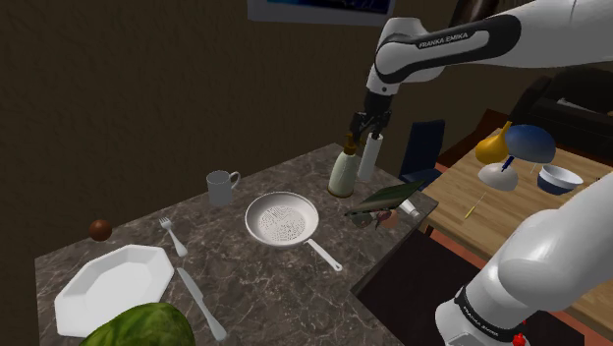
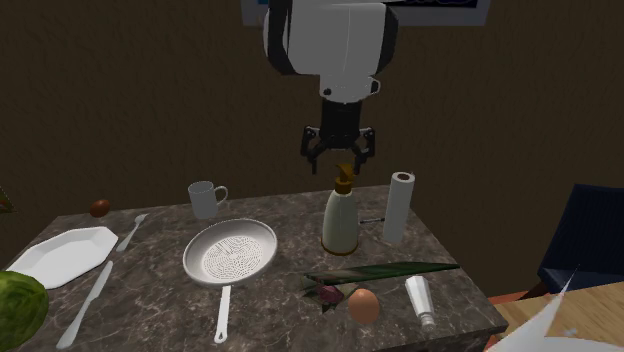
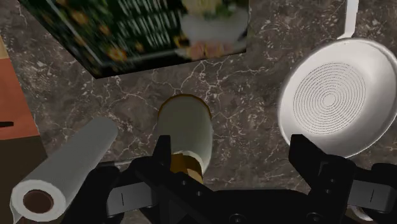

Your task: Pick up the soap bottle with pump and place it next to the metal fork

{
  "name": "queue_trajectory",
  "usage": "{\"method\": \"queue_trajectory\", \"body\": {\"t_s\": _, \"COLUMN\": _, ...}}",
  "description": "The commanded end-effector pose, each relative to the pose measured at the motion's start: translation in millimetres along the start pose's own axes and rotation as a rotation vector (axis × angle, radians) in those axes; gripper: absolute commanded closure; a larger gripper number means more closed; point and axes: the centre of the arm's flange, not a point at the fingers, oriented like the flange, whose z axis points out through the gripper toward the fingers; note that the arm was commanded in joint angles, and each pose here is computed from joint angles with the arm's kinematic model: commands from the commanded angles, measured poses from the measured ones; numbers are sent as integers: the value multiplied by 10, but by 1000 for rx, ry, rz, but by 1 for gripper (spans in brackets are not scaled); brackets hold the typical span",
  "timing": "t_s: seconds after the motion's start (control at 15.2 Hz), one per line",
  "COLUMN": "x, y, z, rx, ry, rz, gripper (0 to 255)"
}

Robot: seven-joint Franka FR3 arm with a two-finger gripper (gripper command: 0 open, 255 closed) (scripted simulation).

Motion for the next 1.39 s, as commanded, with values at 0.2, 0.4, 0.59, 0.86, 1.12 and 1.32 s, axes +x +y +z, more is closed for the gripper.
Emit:
{"method": "queue_trajectory", "body": {"t_s": 0.2, "x": 506, "y": 290, "z": 124, "rx": -19, "ry": 38, "rz": 12, "gripper": 0}}
{"method": "queue_trajectory", "body": {"t_s": 0.4, "x": 574, "y": 328, "z": 243, "rx": -21, "ry": 43, "rz": 14, "gripper": 0}}
{"method": "queue_trajectory", "body": {"t_s": 0.59, "x": 581, "y": 332, "z": 401, "rx": -21, "ry": 43, "rz": 14, "gripper": 0}}
{"method": "queue_trajectory", "body": {"t_s": 0.86, "x": 586, "y": 334, "z": 537, "rx": -21, "ry": 43, "rz": 14, "gripper": 0}}
{"method": "queue_trajectory", "body": {"t_s": 1.12, "x": 587, "y": 334, "z": 537, "rx": -21, "ry": 43, "rz": 14, "gripper": 0}}
{"method": "queue_trajectory", "body": {"t_s": 1.32, "x": 587, "y": 334, "z": 536, "rx": -21, "ry": 43, "rz": 14, "gripper": 255}}
